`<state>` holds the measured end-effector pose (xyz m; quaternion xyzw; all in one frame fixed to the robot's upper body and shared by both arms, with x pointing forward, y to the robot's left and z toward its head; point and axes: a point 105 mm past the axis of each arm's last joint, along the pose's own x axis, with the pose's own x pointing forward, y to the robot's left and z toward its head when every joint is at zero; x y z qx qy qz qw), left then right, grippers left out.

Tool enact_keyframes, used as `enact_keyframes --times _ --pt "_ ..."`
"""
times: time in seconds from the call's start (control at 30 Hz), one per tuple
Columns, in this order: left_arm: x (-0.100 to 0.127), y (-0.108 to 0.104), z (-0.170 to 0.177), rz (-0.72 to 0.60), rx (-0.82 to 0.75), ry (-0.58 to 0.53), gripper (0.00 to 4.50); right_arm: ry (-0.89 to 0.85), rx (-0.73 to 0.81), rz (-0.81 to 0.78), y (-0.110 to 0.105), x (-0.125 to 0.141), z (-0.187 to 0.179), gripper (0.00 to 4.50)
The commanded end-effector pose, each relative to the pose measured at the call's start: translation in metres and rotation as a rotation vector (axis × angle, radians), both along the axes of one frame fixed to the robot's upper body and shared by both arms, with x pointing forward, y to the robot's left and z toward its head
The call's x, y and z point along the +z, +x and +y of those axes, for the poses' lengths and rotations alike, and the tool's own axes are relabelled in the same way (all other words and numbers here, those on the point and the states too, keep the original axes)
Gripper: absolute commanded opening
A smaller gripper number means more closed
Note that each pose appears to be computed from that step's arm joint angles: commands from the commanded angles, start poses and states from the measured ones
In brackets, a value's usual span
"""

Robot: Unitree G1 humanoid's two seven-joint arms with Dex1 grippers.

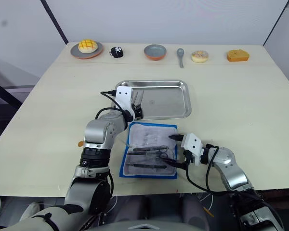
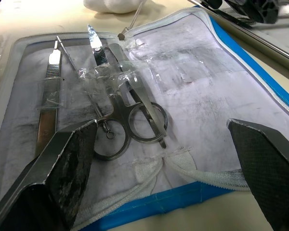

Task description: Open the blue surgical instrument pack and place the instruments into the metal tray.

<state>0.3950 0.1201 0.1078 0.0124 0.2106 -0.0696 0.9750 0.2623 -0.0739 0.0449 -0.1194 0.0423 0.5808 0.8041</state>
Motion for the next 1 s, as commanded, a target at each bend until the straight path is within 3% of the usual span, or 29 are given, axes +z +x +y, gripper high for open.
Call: enact_keyframes --times 0.03,0.37,0.57,0.8,1.0 --pt "0.012 0.005 0.001 -0.040 0.004 0.017 1.77 -0.132 -0.067 0.171 -0.011 -0.051 -0.018 4.50" --pt "0.038 0.007 -0.009 -0.137 -0.060 -0.013 1.77 -0.129 -0.068 0.171 -0.012 -0.051 -0.016 4.50" --pt "0.068 -0.003 -0.021 -0.313 -0.309 -0.005 1.77 -0.128 -0.069 0.173 -0.012 -0.052 -0.017 4.50" --pt "0.078 -0.024 -0.011 -0.388 -0.599 0.040 1.77 -0.130 -0.069 0.177 -0.013 -0.053 -0.018 4.50" --pt "0.081 -0.048 0.011 -0.376 -0.852 0.017 1.77 -0.133 -0.067 0.180 -0.014 -0.053 -0.019 4.50"
